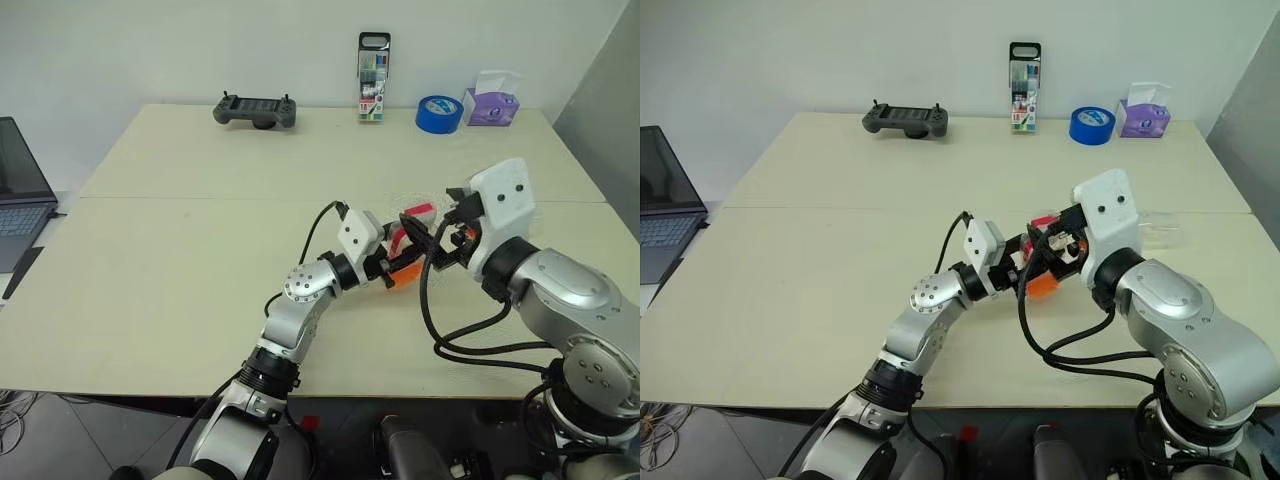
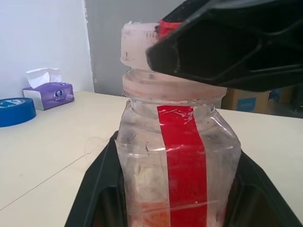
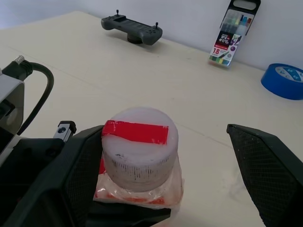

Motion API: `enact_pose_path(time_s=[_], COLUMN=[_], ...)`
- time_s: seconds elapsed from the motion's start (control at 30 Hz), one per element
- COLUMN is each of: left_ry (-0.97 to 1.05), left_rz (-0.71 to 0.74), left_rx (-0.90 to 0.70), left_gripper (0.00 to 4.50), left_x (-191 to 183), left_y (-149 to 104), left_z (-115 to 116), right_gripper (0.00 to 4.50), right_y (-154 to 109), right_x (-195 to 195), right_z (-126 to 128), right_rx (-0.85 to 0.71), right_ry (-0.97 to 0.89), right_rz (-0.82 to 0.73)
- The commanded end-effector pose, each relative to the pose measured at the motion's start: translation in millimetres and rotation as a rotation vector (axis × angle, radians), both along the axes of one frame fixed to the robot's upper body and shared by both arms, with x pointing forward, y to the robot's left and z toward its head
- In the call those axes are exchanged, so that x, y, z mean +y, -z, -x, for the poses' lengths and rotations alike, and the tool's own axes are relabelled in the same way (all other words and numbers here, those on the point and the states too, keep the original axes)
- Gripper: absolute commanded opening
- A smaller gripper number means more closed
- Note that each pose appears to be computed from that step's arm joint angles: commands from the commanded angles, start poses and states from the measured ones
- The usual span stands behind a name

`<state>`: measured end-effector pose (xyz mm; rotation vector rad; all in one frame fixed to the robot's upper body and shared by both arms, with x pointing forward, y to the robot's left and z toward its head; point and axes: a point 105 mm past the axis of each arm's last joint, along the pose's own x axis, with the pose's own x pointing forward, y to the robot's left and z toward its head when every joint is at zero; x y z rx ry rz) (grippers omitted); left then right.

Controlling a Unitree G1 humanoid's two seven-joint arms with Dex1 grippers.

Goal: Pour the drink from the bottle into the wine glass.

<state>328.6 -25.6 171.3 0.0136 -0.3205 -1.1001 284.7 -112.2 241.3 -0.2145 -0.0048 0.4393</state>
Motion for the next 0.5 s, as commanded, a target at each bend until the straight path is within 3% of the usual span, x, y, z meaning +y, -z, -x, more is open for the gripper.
enact_pose_path(time_s=[0.03,0.5], left_ry=[0.001,-0.004], left_rz=[0.048,0.051], left_rx=[-0.080,-0.077], left_gripper=[1.78,1.78], left_x=[3.4,3.9], left_y=[-23.8,-23.2], left_z=[2.3,1.8], right_gripper=[4.30,4.30], right_y=[-16.5,-14.1], right_x=[-4.6,17.0], right_z=[9.9,7.6], right_rx=[-0.086,-0.053], right_ry=[0.028,0.009], right_rz=[-0.036,-0.087])
